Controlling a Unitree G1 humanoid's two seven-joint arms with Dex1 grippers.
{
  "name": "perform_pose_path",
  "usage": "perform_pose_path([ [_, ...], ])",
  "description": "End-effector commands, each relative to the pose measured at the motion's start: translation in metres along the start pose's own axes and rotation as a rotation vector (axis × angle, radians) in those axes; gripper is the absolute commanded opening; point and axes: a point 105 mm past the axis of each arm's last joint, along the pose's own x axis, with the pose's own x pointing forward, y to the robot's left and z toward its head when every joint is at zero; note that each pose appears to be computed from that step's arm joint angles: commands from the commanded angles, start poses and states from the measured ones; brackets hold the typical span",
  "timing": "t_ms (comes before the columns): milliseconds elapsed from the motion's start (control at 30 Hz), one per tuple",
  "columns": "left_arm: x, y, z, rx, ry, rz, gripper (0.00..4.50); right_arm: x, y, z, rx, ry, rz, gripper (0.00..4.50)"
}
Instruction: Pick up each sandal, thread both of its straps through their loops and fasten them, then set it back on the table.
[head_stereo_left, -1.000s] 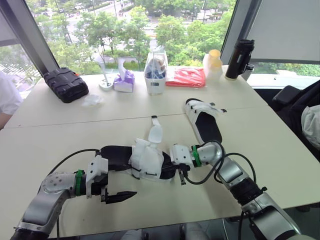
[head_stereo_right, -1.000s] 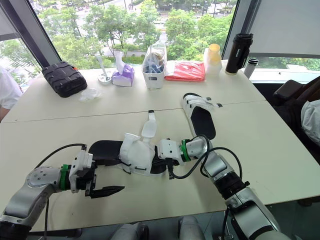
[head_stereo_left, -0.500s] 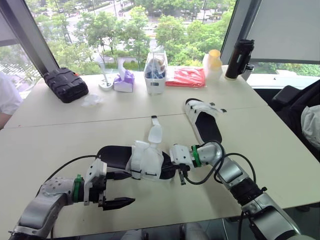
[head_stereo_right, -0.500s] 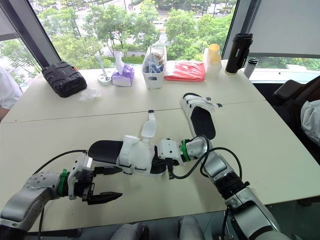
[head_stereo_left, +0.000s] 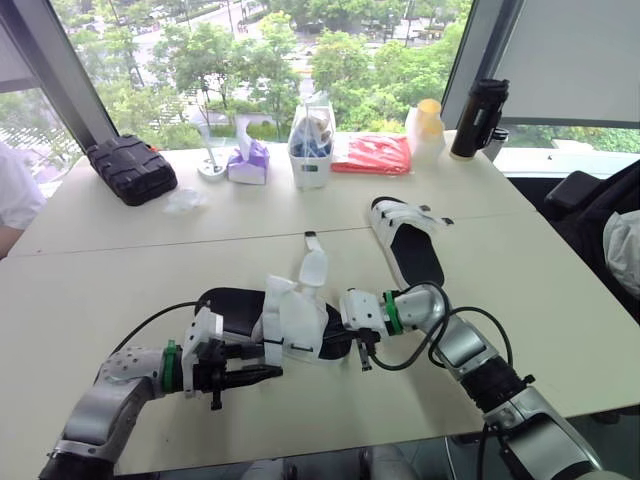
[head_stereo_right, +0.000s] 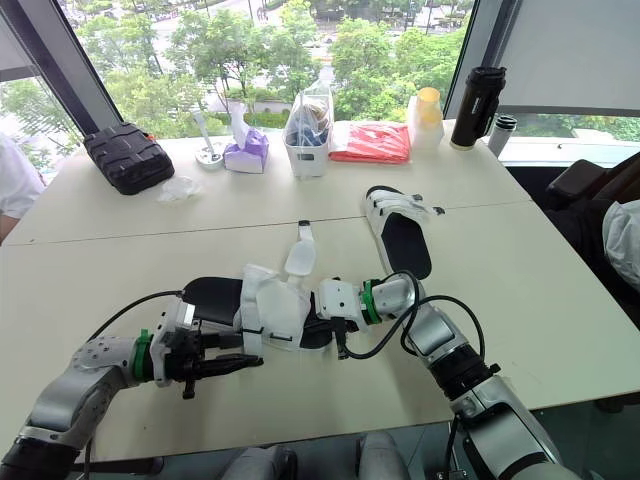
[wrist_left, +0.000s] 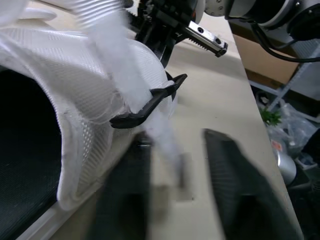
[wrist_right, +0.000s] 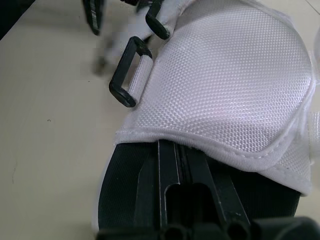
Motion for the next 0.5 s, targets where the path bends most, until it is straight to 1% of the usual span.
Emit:
perform_pose_path([
  [33,0.002,-0.01,0.007,0.018,-0.002,-0.067,0.05,0.009,0.021,-0.022,0.057,0.074,0.082,0.0],
  [133,0.001,-0.014,0.002,-0.009,0.031,-0.071,0.05,0.009,0.021,-0.021,0.058,0.073,0.08,0.0],
  [233,-0.001,-0.026,-0.004,-0.054,0.062,-0.105,0.05,0.009,0.021,-0.021,0.057,0.072,0.08,0.0],
  [400,-0.016,-0.068,-0.019,-0.196,0.154,-0.217,0.05,0.009,0.022,-0.021,0.057,0.071,0.081,0.0],
  [500,-0.021,-0.081,-0.021,-0.231,0.173,-0.239,0.05,0.01,0.023,-0.022,0.057,0.071,0.083,0.0],
])
